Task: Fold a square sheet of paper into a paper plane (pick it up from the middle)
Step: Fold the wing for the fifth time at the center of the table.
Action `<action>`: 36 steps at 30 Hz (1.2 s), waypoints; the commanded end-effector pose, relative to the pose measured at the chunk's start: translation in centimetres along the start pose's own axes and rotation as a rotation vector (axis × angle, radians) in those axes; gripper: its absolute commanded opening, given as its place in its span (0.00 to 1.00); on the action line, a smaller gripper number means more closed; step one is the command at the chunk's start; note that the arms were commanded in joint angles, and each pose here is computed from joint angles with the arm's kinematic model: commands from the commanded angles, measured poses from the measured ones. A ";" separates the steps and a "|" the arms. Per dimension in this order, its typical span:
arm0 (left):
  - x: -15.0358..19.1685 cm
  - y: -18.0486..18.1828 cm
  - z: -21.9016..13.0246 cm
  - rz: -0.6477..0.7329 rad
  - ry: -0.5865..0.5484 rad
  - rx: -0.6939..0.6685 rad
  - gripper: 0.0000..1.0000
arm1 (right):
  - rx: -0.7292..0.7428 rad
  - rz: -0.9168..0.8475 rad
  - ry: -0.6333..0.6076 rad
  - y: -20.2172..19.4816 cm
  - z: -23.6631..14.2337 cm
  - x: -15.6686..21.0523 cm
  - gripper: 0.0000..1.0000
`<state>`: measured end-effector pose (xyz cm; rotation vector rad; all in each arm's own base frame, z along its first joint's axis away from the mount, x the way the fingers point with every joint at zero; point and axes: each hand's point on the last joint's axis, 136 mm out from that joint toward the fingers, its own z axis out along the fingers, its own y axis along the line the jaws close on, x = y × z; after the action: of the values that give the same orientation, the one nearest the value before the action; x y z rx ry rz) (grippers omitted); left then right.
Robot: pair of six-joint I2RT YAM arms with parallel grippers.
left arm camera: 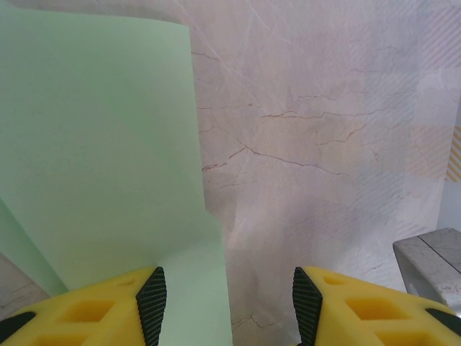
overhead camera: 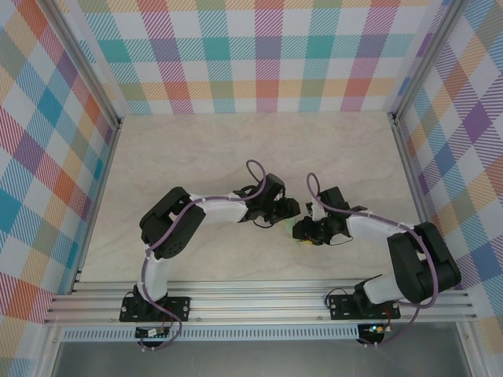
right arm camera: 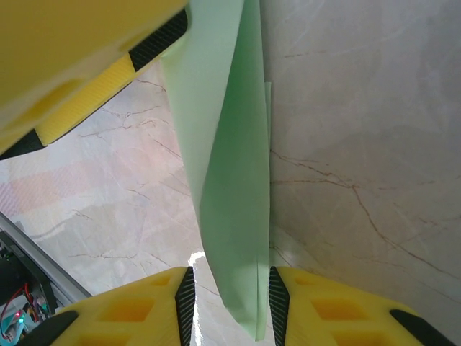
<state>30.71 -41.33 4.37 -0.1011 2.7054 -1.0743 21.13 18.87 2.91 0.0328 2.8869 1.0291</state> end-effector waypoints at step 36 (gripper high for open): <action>-0.2 1.6 1.1 -0.028 0.027 -0.055 0.51 | 0.083 0.040 -0.061 -0.3 -1.8 -0.8 0.23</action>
<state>31.02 -41.61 3.83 -0.1051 2.7197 -1.0667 21.36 17.87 2.89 0.1134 2.9188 0.9329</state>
